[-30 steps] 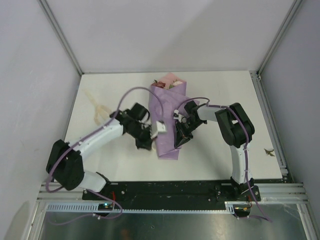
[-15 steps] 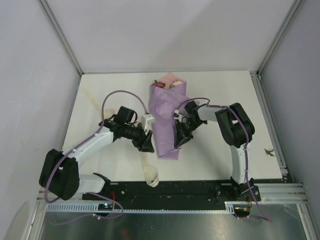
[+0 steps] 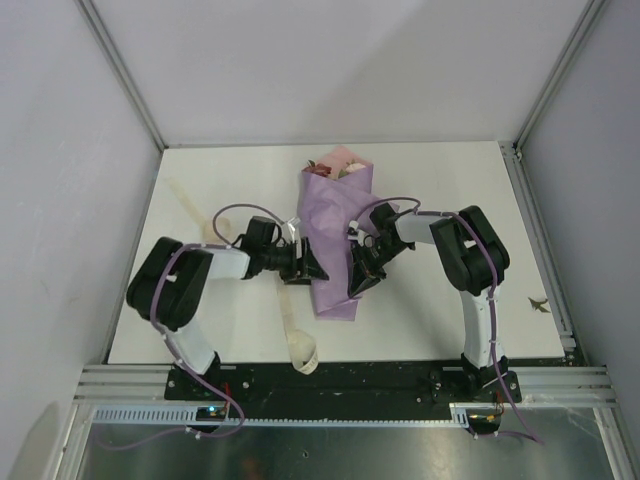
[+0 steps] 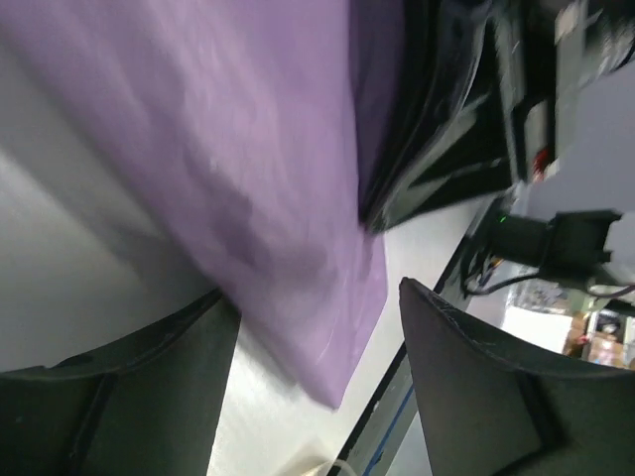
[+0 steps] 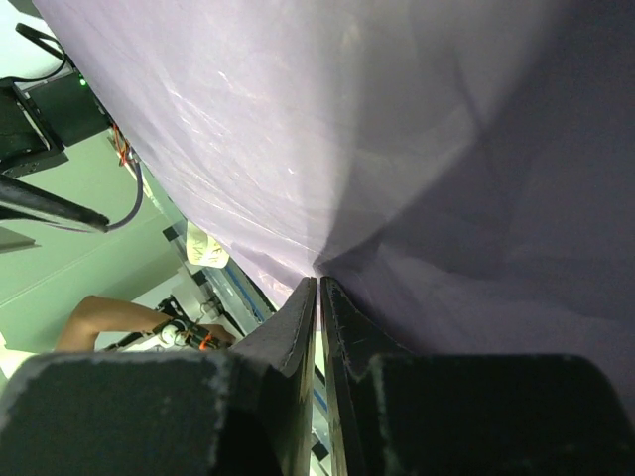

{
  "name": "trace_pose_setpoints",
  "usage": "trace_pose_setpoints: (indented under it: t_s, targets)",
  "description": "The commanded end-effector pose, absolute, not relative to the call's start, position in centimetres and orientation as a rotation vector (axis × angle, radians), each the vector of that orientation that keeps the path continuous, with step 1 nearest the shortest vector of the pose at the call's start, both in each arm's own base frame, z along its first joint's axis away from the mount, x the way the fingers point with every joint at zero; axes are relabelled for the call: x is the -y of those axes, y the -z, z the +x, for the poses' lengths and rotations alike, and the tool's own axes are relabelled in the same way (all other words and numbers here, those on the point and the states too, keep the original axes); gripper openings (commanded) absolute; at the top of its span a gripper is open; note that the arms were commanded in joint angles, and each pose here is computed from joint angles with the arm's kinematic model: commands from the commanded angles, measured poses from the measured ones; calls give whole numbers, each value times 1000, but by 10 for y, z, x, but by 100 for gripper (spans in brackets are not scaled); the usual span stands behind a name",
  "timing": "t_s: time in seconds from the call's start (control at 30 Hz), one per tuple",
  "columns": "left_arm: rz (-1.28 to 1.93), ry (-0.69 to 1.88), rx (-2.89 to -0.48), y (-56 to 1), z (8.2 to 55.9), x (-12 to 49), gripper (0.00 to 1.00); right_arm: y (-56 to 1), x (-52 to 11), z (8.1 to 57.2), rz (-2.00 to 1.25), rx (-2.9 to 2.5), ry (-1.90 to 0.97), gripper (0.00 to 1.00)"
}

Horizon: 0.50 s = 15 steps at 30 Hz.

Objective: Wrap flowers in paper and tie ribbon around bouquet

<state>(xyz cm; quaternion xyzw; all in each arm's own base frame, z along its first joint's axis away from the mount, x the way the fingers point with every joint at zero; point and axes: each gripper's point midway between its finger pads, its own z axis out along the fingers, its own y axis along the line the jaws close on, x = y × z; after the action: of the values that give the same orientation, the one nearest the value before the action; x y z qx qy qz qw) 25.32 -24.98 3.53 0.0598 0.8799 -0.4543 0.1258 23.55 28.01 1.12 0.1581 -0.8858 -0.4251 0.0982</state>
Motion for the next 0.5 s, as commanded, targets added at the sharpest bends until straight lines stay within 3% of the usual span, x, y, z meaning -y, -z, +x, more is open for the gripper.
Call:
trace_pose_setpoints:
  t_s: [0.0,0.2,0.33,0.47]
  targets:
    - [14,1409,-2461,-38,291,268,73,14,-271,231,504,2678,1133,12]
    - [-98,1538,-2424,-27,305,283,70,21,-273,230,517,2677,1129,12]
    - [-151,1568,-2432,-17,307,287,62,27,-273,231,514,2679,1119,12]
    - [-199,1556,-2447,-8,309,283,28,25,-272,232,527,2678,1129,12]
